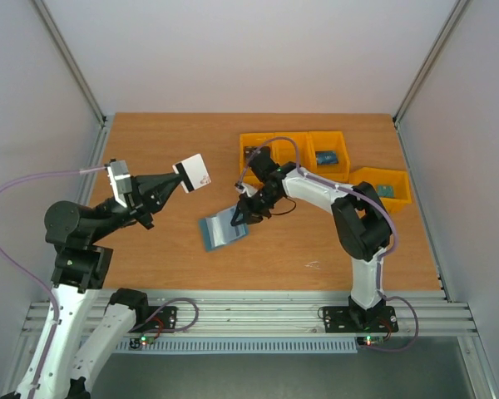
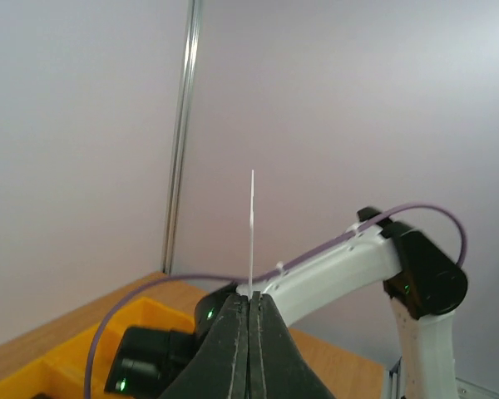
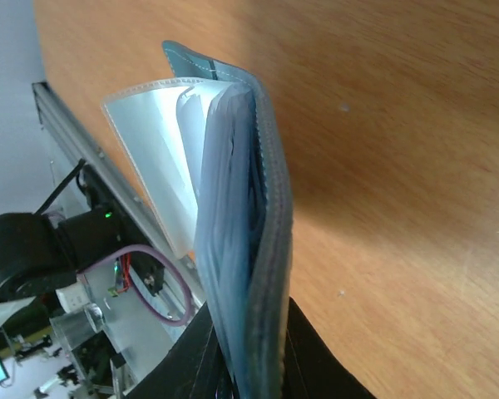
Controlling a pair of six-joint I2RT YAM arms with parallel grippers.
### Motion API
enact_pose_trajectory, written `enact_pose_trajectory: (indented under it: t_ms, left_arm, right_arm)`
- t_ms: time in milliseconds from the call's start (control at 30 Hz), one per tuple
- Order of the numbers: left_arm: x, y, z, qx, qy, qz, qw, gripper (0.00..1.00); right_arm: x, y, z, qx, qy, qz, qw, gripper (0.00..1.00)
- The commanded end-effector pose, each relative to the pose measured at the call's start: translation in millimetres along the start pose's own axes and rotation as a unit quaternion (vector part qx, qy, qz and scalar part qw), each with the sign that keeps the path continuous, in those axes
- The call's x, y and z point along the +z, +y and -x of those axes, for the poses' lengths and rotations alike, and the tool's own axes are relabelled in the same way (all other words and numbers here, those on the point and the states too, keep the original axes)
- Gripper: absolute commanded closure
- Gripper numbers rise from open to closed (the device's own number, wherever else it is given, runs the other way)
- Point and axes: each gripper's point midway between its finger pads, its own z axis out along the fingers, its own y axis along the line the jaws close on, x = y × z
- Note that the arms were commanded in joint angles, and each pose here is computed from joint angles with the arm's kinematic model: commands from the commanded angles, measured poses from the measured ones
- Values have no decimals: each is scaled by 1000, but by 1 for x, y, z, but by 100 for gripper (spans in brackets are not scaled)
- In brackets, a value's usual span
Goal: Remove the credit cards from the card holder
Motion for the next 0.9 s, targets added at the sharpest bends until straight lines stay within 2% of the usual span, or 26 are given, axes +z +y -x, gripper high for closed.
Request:
enact_pose_trajectory:
  t_ms: [0,100,167,233,333,433,500,667,767,867]
  left_arm:
    - [-2,-16,32,24,-40,-20,999,100]
    - [-3,-18,35,20,-46,-22,999,100]
    - [-3,-20,36,20,-47,-24,998,100]
    - [-4,-21,37,20,-48,-26,998,100]
    - [-4,-22,37,21,-48,-27,998,100]
    - [-4,-22,36,20,-48,-27,998,100]
    - [-5,-23,36,18,-50,-28,998,100]
    - [-6,-26,38,11,-53,-33,998,100]
    - [-7,-32,40,18,-50,-45,998,100]
    - [-7,-38,39,33,-43,-60,997,100]
  right_arm:
    - [12,-18,2,59,4,4,998,99]
    - [16,-35,-5,106,11,-6,994,99]
    - [13,-45,-8,131,8,-12,991,94]
    - [9,-54,-11,150,5,-21,988,85]
    - [-4,-64,-18,166,-2,-38,985,67]
    - [-27,-66,-20,149,-20,-69,986,50]
    - [-49,-61,-21,111,-34,-103,988,41]
    - [-113,-24,-16,-14,-82,-173,981,30]
    - [-160,44,-13,-149,-148,-142,967,27]
    - [-203,152,-32,-329,-222,-43,917,29]
